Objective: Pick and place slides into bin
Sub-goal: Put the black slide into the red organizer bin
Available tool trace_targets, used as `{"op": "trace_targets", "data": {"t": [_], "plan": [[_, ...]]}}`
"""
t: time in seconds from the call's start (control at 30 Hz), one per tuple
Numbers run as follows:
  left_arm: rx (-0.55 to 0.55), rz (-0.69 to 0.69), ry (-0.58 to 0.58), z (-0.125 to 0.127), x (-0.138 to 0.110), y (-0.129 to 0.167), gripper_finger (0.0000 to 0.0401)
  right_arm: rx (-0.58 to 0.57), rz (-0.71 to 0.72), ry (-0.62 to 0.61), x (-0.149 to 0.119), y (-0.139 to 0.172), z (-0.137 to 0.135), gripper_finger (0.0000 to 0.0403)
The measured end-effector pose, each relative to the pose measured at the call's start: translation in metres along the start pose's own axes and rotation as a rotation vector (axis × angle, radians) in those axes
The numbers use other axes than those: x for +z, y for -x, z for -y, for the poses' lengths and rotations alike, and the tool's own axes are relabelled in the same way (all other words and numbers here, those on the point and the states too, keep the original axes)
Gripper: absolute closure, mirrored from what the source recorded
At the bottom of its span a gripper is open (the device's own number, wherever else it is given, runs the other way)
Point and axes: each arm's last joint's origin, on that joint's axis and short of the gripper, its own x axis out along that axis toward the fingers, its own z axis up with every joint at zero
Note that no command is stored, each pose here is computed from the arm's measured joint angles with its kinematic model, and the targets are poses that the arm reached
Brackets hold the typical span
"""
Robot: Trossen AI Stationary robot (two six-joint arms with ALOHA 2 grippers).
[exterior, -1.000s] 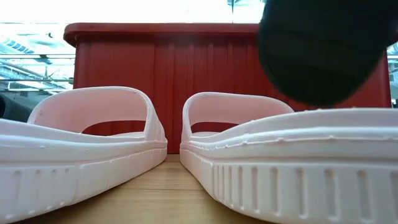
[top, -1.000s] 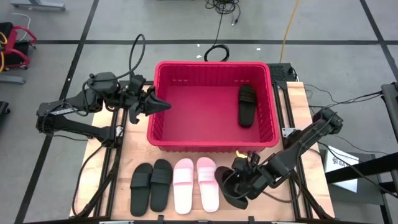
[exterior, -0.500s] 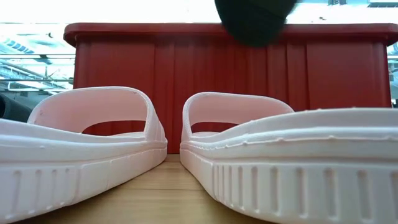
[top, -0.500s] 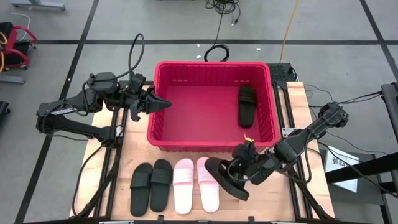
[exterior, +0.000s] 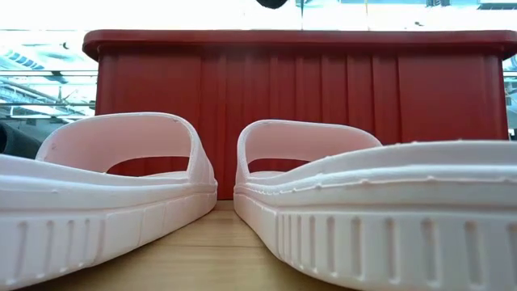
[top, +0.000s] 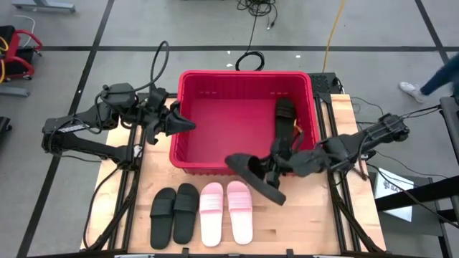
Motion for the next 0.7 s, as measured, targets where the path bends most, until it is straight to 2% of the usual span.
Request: {"op": "trace_targets", "data": {"t": [0.2,0.5,0.6,0.7], "plan": [[-0.022,0.025,-0.122,0.004,0.001,-0.001,0.0375,0.055,0.126,0.011,0.024,0.009,0.004,0.0400],[-0.011,0.093,-0.178,0.004,0.006,-0.006,0.0372,0.169,0.228,-0.047,0.047,0.004,0.006,0.0399],[0.011,0.090,-0.179,0.000,0.005,-0.010,0.0349,0.237,0.227,-0.084,0.048,0.000,0.006,0.0399],[0.024,0.090,-0.178,-0.001,0.005,-0.012,0.0303,0.298,0.220,-0.132,0.047,-0.005,0.008,0.0399]]}}
